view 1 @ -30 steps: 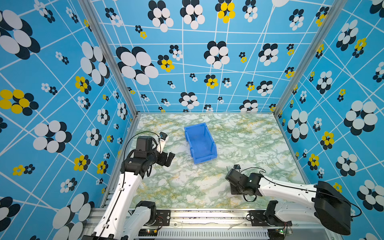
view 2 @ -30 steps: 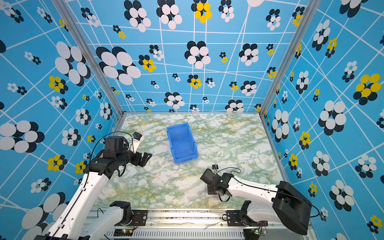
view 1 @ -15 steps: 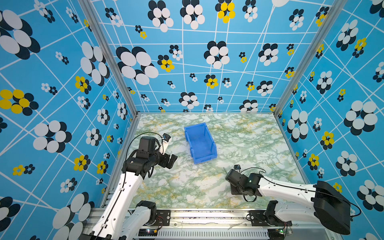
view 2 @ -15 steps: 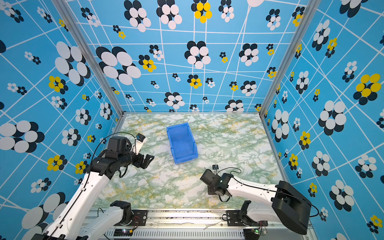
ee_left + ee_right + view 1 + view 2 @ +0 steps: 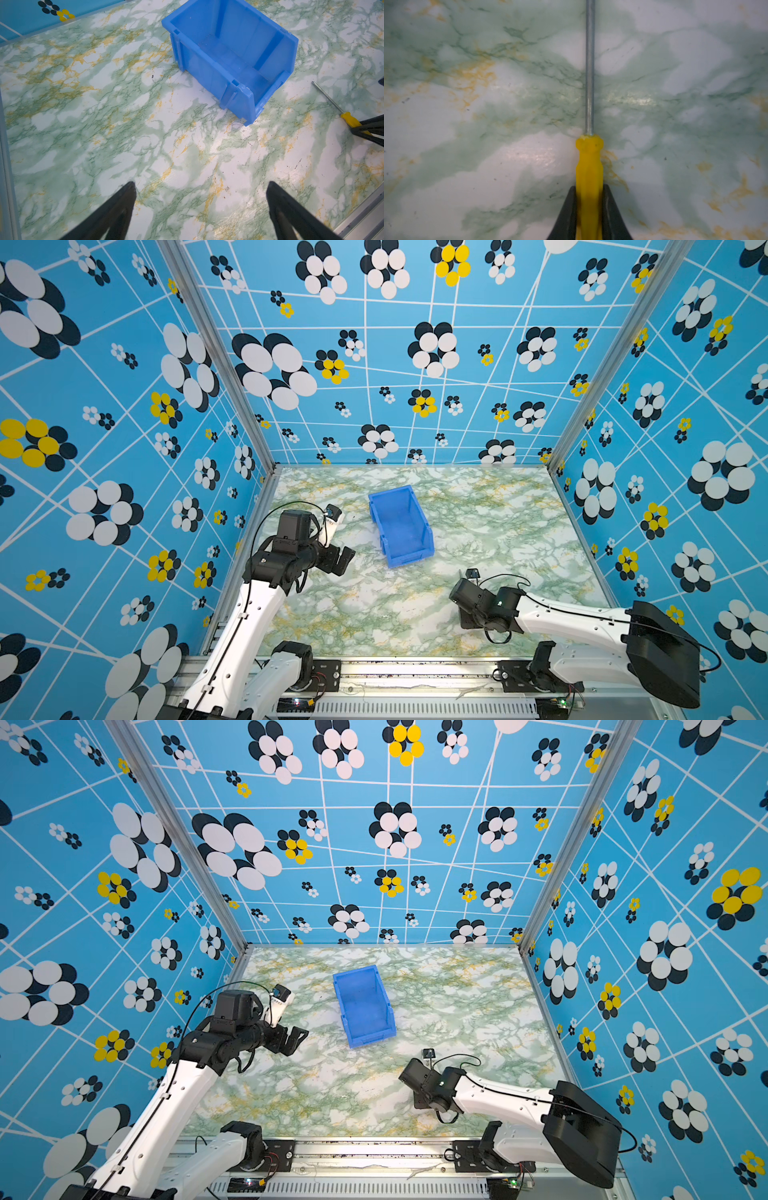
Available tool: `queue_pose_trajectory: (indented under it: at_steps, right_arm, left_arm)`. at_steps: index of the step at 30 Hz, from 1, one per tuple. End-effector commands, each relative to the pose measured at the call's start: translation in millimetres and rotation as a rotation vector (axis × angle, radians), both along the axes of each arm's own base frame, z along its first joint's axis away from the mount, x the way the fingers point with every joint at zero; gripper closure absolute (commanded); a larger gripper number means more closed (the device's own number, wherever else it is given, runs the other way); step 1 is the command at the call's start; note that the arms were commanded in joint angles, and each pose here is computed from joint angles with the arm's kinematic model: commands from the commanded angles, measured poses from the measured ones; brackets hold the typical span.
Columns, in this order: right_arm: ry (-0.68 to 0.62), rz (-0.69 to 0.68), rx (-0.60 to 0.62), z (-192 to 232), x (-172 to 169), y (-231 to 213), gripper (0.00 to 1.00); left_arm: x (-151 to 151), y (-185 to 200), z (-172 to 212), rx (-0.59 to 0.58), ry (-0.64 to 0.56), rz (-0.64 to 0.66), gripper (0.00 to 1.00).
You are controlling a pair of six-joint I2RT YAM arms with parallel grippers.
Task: Put the screwdriver in the bin
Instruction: 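Close the right gripper on the yellow screwdriver handle and lift it, then carry the screwdriver with the right gripper over the blue bin and lower it inside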
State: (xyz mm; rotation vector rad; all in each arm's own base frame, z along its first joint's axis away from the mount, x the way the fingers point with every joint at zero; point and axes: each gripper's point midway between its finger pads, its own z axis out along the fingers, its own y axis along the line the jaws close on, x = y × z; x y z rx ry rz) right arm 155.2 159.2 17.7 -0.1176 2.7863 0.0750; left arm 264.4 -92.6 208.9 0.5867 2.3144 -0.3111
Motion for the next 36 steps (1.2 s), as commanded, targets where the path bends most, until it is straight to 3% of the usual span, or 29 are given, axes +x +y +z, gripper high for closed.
queue_pose_trajectory:
  at_steps: [1, 13, 18, 24, 30, 36]
  right_arm:
    - [0.016, 0.015, -0.025, -5.7, -9.4, -10.7, 0.85]
    - [-0.133, 0.064, 0.056, 59.2, 6.4, -5.5, 0.87]
    - [-0.183, 0.11, 0.005, 100.9, 24.2, -0.3, 0.87]
    - [-0.2, 0.181, 0.044, 141.1, 53.7, 38.5, 0.88]
    - [-0.205, 0.273, 0.05, 165.7, 94.3, 88.1, 0.88]
    - [-0.166, 0.347, 0.056, 162.3, 135.5, 133.8, 0.88]
  left_arm:
    - [-0.8, -2.2, 6.7, -0.002, 0.016, -0.015, 0.01]
    - [4.9, -0.2, 7.5, -0.051, 0.051, 0.028, 0.01]
    - [3.4, 0.9, 11.5, -0.053, 0.035, 0.033, 0.01]
    - [8.4, 12.8, 15.0, 0.004, 0.012, 0.081, 0.01]
    - [0.9, 0.2, 26.8, -0.056, 0.015, 0.026, 0.01]
    - [-9.4, -9.6, 34.4, -0.088, 0.015, -0.034, 0.01]
